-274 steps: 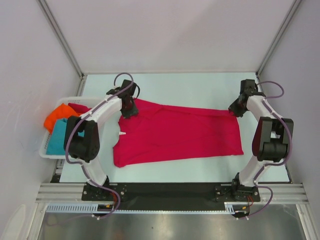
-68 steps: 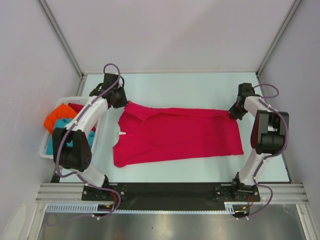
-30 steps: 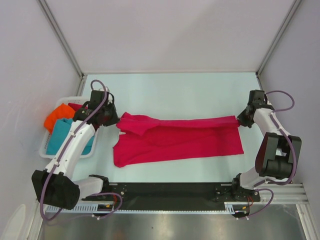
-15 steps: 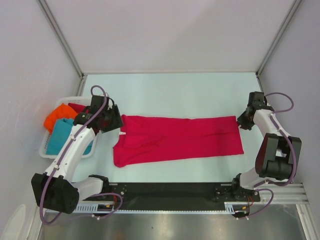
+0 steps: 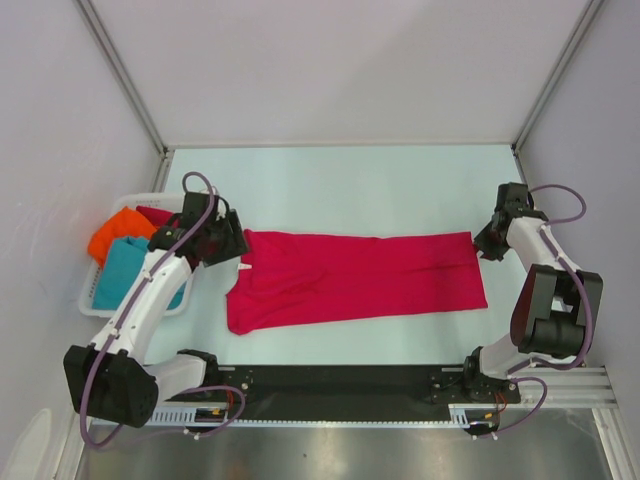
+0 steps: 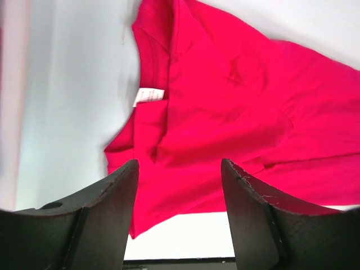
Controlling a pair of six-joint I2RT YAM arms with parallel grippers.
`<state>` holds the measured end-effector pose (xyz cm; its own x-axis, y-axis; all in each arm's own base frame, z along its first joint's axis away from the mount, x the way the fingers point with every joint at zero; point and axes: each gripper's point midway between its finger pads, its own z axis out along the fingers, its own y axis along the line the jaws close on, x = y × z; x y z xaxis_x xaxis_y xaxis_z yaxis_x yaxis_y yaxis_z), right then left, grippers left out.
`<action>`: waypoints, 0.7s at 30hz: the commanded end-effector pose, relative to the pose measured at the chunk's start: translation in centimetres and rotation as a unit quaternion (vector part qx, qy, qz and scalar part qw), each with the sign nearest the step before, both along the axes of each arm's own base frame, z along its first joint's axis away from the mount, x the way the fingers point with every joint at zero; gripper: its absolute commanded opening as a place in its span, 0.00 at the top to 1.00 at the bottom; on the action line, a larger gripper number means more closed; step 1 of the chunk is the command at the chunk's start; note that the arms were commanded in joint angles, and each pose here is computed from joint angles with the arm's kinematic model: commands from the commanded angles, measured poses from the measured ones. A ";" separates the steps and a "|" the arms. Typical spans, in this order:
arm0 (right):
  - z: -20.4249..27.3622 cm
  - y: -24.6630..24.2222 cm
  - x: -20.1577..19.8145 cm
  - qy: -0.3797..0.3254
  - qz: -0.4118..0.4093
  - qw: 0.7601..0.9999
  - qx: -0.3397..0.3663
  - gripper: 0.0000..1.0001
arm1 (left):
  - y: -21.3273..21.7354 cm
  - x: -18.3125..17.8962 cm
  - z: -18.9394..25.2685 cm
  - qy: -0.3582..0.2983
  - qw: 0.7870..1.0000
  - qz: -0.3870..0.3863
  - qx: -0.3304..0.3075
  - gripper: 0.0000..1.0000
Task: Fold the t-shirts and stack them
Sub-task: Fold the other side of the tshirt into a rectangle
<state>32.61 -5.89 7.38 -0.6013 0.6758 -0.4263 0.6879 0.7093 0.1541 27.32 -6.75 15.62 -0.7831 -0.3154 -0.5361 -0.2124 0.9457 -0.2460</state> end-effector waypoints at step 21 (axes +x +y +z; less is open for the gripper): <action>0.7 2.1 2.5 -0.014 0.034 0.999 0.003 0.76 | -4.3 -0.3 -11.1 0.079 0.992 -0.018 -0.092 0.36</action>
<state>34.14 -3.75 7.14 -0.6453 0.6396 -0.4178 0.6409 0.7508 0.1595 26.13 -9.86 5.00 -0.8695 -0.3623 -0.3356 -0.2490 0.9085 -0.3357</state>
